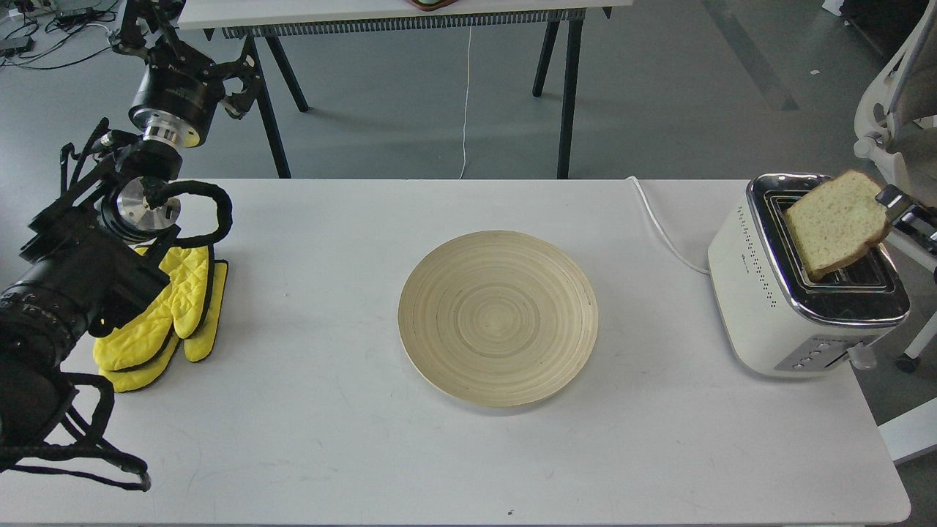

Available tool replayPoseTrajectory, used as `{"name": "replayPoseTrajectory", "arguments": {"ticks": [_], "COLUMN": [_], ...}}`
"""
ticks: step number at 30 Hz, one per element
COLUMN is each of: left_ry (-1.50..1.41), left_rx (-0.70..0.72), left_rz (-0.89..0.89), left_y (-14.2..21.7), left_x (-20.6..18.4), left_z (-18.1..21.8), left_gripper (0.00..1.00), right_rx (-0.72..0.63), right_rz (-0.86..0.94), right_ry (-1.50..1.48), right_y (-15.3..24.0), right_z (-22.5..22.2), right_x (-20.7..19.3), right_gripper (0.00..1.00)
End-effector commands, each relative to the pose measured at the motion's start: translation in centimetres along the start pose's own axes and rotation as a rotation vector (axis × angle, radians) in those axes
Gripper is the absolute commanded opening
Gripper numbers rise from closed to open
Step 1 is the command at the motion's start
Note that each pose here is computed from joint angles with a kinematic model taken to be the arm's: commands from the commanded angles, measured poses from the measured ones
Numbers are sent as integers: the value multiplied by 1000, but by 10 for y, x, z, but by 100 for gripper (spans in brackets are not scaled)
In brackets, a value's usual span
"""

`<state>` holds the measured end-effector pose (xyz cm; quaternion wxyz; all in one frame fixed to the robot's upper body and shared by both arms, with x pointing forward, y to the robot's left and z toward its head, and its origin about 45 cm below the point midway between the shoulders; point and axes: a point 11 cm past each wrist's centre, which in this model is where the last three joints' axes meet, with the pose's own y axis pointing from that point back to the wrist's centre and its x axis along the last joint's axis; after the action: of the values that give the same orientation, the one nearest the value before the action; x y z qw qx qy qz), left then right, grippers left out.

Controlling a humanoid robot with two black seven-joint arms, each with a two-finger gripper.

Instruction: Put bread in toaster with right arm

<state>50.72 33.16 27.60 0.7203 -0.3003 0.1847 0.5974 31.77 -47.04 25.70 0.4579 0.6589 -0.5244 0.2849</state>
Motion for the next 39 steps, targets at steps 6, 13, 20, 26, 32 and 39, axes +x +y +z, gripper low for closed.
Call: {"name": "replayPoseTrajectory", "arguments": {"ticks": [6, 13, 20, 26, 32, 39], "left_ry": [0, 0, -1, 0, -1, -1], "left_rx": [0, 1, 1, 1, 0, 0], "left_rz": [0, 1, 3, 1, 2, 2], "left_y": [0, 0, 1, 0, 1, 1], "left_x": [0, 1, 1, 1, 1, 1], "left_z": [0, 0, 0, 0, 0, 0], "left_gripper": [100, 100, 100, 100, 100, 100], "right_rx": [65, 162, 289, 502, 562, 598], "right_rz": [-10, 121, 218, 154, 127, 101], "right_ry": [-47, -200, -667, -983, -1334, -1546], "right_y": [-11, -27, -53, -86, -112, -143], "right_z": [-22, -61, -101, -131, -129, -126], "right_x": [-13, 25, 54, 43, 40, 52], "right_gripper": [70, 98, 100, 100, 100, 100]}}
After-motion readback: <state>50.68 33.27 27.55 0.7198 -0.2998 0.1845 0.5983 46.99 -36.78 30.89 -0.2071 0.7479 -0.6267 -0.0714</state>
